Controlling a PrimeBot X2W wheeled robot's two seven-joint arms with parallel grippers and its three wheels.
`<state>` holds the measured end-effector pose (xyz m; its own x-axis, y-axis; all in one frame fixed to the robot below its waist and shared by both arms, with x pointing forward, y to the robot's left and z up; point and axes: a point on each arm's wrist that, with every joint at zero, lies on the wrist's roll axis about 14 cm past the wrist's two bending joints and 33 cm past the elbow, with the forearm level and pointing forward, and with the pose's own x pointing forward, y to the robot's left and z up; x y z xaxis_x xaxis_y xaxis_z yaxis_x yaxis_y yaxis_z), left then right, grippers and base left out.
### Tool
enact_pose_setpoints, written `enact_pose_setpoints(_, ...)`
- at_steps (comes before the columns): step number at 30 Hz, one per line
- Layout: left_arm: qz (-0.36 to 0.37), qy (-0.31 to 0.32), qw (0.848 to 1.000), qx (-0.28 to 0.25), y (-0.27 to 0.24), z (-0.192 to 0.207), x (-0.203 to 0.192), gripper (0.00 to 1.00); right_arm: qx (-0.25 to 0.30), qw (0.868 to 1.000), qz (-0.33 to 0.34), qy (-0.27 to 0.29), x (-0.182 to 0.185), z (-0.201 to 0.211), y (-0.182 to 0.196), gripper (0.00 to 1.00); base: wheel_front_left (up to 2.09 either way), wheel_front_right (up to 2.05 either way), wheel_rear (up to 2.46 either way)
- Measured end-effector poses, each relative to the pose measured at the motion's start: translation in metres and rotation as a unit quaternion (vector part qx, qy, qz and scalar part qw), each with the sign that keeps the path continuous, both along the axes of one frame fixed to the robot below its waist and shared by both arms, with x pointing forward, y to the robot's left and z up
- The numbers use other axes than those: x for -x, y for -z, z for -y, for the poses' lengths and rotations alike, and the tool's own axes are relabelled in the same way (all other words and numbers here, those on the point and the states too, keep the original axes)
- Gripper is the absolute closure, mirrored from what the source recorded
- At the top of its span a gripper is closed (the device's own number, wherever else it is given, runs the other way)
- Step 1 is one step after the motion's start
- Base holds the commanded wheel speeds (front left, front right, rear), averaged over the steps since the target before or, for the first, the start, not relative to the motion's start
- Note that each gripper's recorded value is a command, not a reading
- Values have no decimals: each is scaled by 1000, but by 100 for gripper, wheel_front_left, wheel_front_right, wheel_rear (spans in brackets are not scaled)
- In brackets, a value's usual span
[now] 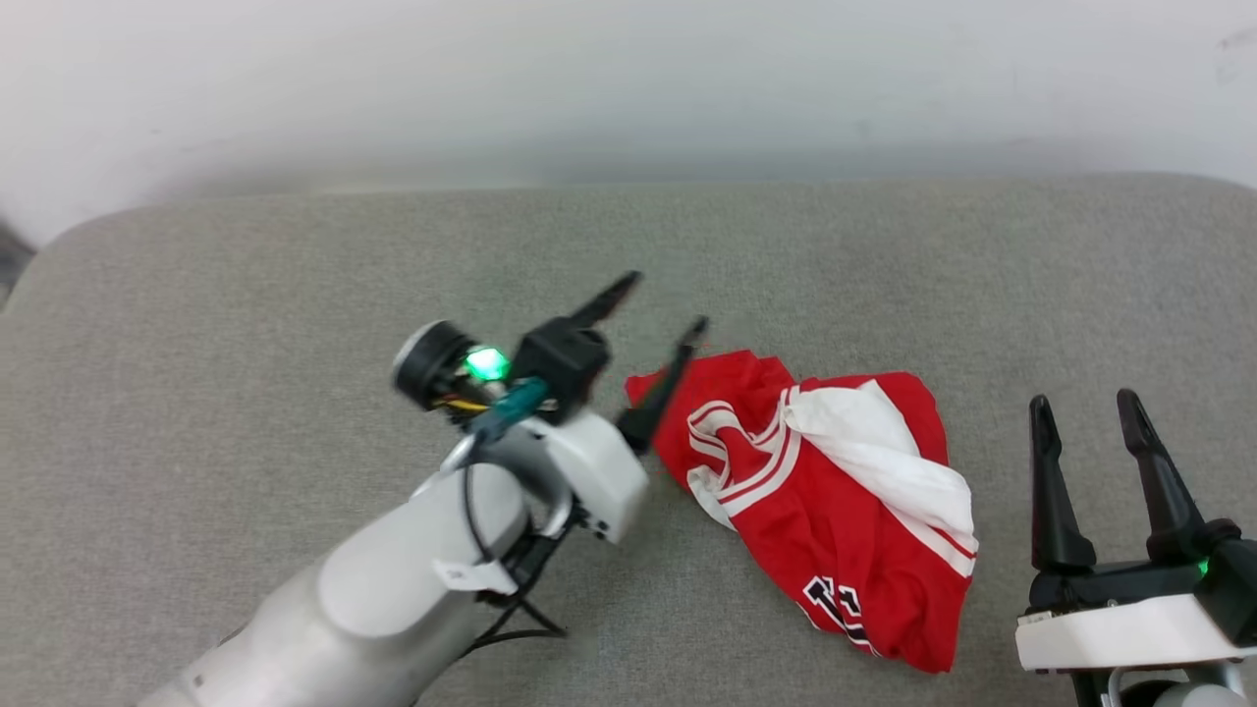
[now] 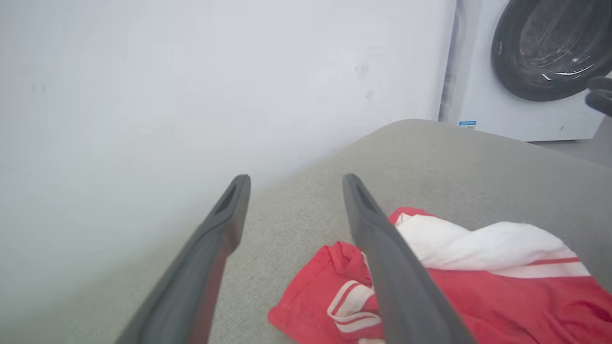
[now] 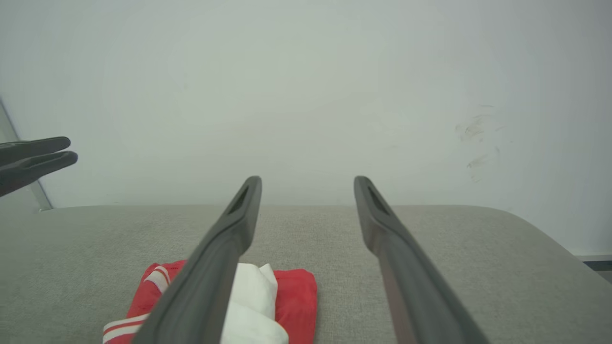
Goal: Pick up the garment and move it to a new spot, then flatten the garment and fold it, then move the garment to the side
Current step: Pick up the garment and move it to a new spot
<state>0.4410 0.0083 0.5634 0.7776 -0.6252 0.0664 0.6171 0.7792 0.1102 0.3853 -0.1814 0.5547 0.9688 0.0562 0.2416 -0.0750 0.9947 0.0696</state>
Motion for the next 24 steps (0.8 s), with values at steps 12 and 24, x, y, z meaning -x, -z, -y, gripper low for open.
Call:
enact_pose_setpoints(12,83,-248,964,56,-31,-130,28,0,0,1000,12,-10,13,-6,-9,0,0,0,0)
enact_pose_setpoints(24,48,-326,942,56,11,-174,75,0,1,1000,14,-15,23,-9,-10,0,0,0,0)
